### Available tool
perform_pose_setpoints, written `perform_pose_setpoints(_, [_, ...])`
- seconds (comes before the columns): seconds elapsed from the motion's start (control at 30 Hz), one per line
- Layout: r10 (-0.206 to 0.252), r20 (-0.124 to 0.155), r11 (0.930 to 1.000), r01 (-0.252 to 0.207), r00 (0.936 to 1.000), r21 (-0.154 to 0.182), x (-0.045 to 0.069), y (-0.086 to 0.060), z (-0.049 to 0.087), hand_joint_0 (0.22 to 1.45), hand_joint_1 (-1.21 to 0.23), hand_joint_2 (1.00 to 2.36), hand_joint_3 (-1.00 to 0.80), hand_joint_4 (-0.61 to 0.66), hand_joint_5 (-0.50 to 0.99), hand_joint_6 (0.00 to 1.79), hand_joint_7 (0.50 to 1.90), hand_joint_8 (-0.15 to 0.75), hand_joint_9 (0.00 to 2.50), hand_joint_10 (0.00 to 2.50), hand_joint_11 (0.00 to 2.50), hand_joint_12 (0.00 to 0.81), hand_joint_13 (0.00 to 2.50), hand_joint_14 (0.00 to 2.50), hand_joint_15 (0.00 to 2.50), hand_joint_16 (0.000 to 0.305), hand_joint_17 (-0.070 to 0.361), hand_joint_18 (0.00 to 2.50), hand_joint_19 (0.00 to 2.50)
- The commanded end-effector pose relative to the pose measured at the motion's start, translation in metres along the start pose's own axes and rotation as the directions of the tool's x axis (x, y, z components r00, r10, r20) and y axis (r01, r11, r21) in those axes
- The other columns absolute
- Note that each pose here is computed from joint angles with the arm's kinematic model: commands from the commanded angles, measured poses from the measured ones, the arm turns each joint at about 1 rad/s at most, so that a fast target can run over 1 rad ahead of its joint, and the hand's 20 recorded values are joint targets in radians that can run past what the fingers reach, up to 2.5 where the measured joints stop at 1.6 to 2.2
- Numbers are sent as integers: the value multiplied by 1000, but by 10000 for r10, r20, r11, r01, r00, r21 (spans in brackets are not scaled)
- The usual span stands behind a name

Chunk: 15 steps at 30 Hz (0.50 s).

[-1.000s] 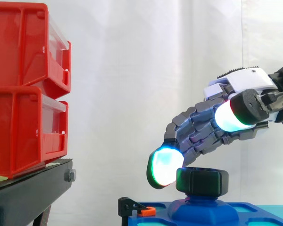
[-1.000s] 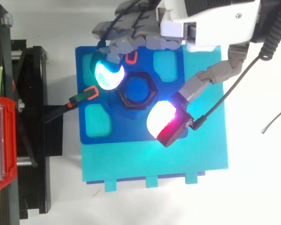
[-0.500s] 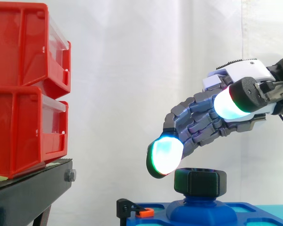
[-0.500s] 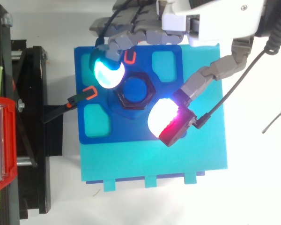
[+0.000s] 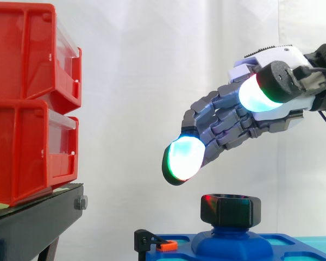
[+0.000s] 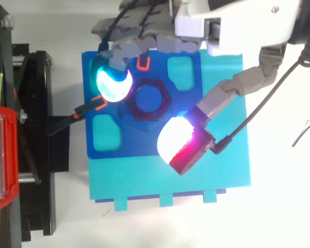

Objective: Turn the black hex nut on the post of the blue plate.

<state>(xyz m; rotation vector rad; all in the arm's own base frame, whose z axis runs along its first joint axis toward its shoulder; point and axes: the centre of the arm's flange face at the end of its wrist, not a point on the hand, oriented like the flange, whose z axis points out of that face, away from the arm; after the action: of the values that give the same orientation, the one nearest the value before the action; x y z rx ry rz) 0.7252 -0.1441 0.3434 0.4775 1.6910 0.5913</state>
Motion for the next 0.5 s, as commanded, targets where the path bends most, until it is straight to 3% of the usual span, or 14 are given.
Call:
perform_pose_setpoints(0.0, [-39,117,10000,38,9999,35,5,7,5,420,-498,1000,-500,492,-255,503,763,460,245,2,0,557,298,3,347,69,155,118,237])
perform_pose_setpoints(0.13, [-58,134,10000,57,9999,63,10,13,8,421,-490,1000,-500,491,-255,503,760,459,244,0,0,556,299,3,343,69,155,120,237])
perform_pose_setpoints(0.27, [3,-35,9998,-2,10000,194,24,8,7,423,-483,1000,-500,490,-255,503,761,459,245,0,0,556,299,3,343,69,154,121,242])
perform_pose_setpoints(0.47, [35,119,9999,-36,9999,94,32,5,10,422,-445,1000,-500,484,-261,503,777,456,211,0,29,556,260,3,378,68,153,60,282])
